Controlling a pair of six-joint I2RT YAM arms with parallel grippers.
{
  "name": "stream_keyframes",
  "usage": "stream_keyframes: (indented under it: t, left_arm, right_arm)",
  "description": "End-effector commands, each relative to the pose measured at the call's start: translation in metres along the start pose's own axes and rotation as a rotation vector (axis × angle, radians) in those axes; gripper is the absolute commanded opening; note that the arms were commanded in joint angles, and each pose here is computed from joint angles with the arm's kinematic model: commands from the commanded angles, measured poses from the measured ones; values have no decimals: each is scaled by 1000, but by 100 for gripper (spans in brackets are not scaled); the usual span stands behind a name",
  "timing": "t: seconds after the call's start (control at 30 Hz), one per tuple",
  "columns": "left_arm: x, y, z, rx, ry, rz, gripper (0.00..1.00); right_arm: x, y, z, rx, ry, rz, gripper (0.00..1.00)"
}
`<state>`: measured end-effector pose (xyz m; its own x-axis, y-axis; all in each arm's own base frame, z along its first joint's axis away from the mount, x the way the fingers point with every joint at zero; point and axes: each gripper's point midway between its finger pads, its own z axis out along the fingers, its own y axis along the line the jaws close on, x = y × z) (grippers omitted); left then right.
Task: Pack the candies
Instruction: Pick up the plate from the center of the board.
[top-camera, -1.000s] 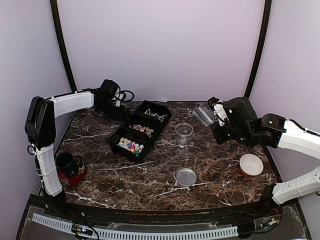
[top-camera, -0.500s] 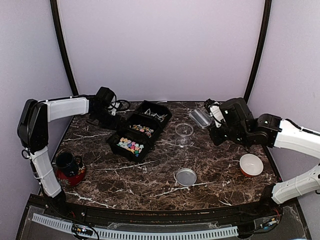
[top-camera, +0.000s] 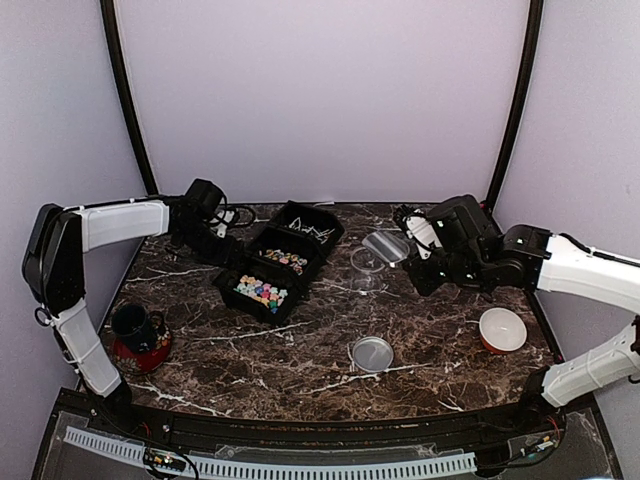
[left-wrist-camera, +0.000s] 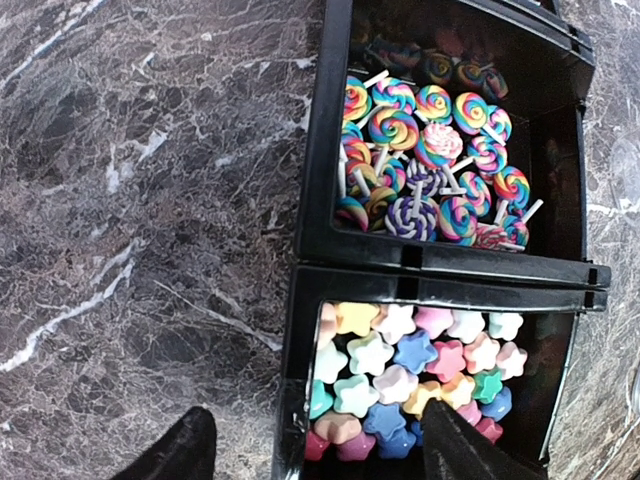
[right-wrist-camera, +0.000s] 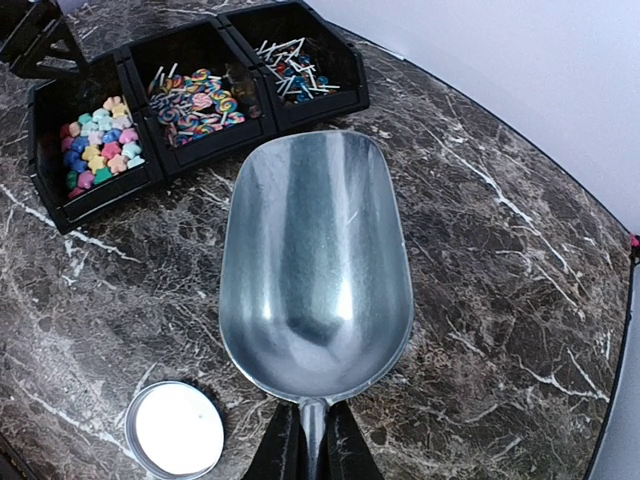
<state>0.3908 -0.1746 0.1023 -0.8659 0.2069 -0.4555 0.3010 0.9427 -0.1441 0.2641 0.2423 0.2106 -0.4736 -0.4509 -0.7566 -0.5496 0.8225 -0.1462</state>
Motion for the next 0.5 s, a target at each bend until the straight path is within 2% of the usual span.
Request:
stream_keyframes:
  t: [0.0, 0.47]
  left_arm:
    - [2, 0, 8, 7, 21, 6, 68]
    - [-5, -5, 31, 33, 68, 0, 46]
  right_arm:
    - [-22, 16, -7, -97, -39, -13, 0]
    - [-21, 39, -5, -164, 0, -91, 0]
